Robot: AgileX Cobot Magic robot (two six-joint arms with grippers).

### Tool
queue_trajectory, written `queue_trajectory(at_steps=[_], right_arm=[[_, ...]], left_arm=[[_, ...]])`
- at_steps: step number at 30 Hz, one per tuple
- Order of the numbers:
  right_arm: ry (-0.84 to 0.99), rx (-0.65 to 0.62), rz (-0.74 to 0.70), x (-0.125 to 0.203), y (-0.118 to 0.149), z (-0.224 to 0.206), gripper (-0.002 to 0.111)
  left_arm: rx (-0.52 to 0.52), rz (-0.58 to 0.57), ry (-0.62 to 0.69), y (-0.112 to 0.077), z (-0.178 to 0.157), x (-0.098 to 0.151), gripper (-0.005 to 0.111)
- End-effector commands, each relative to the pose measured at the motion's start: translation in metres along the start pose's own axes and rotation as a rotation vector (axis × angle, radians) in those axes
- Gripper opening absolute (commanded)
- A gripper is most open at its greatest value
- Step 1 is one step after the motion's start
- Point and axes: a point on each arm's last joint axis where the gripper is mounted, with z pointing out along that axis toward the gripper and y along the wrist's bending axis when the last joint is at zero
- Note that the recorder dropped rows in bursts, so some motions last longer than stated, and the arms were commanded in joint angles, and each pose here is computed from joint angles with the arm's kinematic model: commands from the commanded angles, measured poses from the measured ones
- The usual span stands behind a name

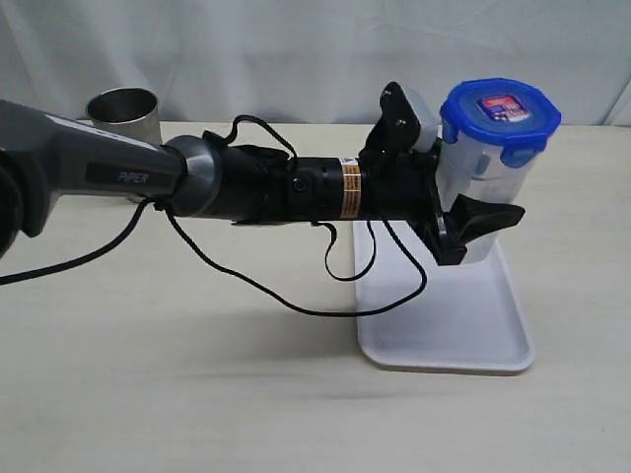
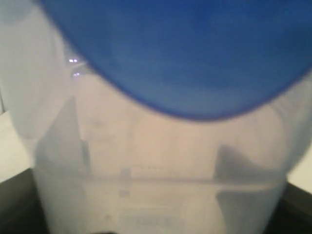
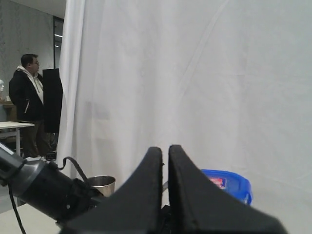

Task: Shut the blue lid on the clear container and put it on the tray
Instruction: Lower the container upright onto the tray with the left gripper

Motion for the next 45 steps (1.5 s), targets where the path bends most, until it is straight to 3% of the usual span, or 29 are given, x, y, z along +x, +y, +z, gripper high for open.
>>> queue_trajectory(at_steps=[1, 7, 9, 12, 24, 26, 28, 33, 35, 45], right_arm=[[-0.005, 0.009, -0.002, 0.000, -0.001, -0.001, 0.005], [-0.005, 0.009, -0.002, 0.000, -0.001, -0.001, 0.005], [-0.005, 0.009, -0.002, 0.000, -0.001, -0.001, 0.005], [-0.005, 0.009, -0.002, 0.000, -0.001, -0.001, 0.005], [-0.005, 0.009, -0.002, 0.000, -0.001, -0.001, 0.005], [-0.005, 0.009, -0.002, 0.000, -0.001, -0.001, 0.005], [-0.005, 0.009, -0.002, 0.000, -0.001, -0.001, 0.005], [-0.005, 0.009, -0.002, 0.000, -0.001, -0.001, 0.005], [-0.005, 0.009, -0.002, 0.000, -0.001, -0.001, 0.005], [-0.005, 0.009, -0.002, 0.000, -0.001, -0.001, 0.005]], left_arm=[[-0.061, -0.037, -0.206, 0.010, 0.002, 0.009, 0.000], [-0.076, -0.102, -0.220, 0.022, 0.025, 0.050, 0.000], [-0.032, -0.090, -0.157, 0.019, 0.039, 0.063, 0.000], [0.004, 0.028, 0.009, 0.015, 0.053, 0.077, 0.000], [-0.017, 0.005, -0.011, 0.017, 0.054, 0.074, 0.001], [-0.017, 0.005, -0.011, 0.017, 0.054, 0.074, 0.008], [-0.017, 0.005, -0.011, 0.017, 0.054, 0.074, 0.024], [-0.025, 0.005, -0.001, 0.018, 0.054, 0.075, 0.078], [-0.030, -0.047, 0.023, 0.018, 0.054, 0.077, 0.089], [-0.021, -0.064, 0.024, 0.020, 0.052, 0.078, 0.092]])
